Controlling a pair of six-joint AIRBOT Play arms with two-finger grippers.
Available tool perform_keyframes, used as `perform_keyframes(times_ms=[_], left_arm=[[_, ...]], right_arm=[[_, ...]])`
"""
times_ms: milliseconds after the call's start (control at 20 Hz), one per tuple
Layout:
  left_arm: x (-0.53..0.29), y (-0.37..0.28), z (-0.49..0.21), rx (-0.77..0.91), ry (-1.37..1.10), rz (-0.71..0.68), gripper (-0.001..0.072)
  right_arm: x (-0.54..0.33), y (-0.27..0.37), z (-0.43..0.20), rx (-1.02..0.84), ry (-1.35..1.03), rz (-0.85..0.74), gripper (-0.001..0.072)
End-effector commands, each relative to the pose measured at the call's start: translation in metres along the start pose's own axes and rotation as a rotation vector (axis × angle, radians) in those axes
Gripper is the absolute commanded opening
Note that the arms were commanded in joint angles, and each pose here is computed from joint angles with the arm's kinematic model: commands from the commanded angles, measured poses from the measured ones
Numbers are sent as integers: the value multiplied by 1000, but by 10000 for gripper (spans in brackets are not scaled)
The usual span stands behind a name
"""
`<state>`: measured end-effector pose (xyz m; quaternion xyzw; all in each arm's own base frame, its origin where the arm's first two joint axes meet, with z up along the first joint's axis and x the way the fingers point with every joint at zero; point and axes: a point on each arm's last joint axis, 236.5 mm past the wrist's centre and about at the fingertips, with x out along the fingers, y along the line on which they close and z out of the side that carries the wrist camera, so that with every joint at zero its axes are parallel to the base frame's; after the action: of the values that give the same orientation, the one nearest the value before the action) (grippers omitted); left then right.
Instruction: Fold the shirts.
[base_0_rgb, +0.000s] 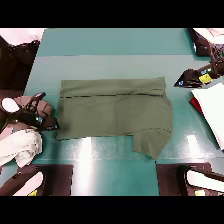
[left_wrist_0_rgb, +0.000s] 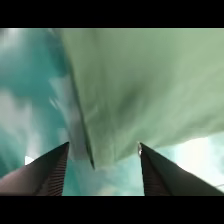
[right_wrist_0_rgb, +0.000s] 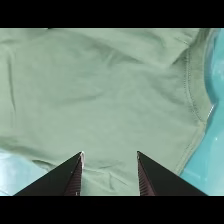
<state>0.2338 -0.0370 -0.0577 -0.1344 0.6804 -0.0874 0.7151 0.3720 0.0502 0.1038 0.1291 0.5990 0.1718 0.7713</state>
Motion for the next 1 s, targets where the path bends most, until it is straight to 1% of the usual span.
perform_keyframes(times_ms=[0, 250, 450, 500, 550, 600, 650, 800, 950], left_arm=[[15, 2, -27, -81, 49, -67, 503], [18, -9, -27, -60, 47, -117, 501], [27, -11, -40, -80, 80, -135, 500], [29, -13, -42, -87, 82, -146, 482], [29, -15, -40, -86, 75, -154, 286], [29, -18, -36, -72, 57, -168, 65], [29, -20, -30, -72, 32, -178, 24], [21, -23, -18, -65, -1, -182, 22], [6, -28, -12, -33, 0, -187, 22]], right_arm=[[-2, 9, 0, -24, -8, 16, 380], [-3, 8, -3, -21, 3, 16, 380], [-3, 8, -7, -21, 22, 20, 380], [-3, 8, -8, -21, 23, 20, 380], [-3, 8, -8, -21, 24, 20, 380], [-3, 8, -9, -21, 28, 19, 380], [-3, 8, -12, -21, 40, 20, 379], [-1, 7, -34, -9, 120, 25, 365], [18, -6, -79, 78, 171, 33, 365]])
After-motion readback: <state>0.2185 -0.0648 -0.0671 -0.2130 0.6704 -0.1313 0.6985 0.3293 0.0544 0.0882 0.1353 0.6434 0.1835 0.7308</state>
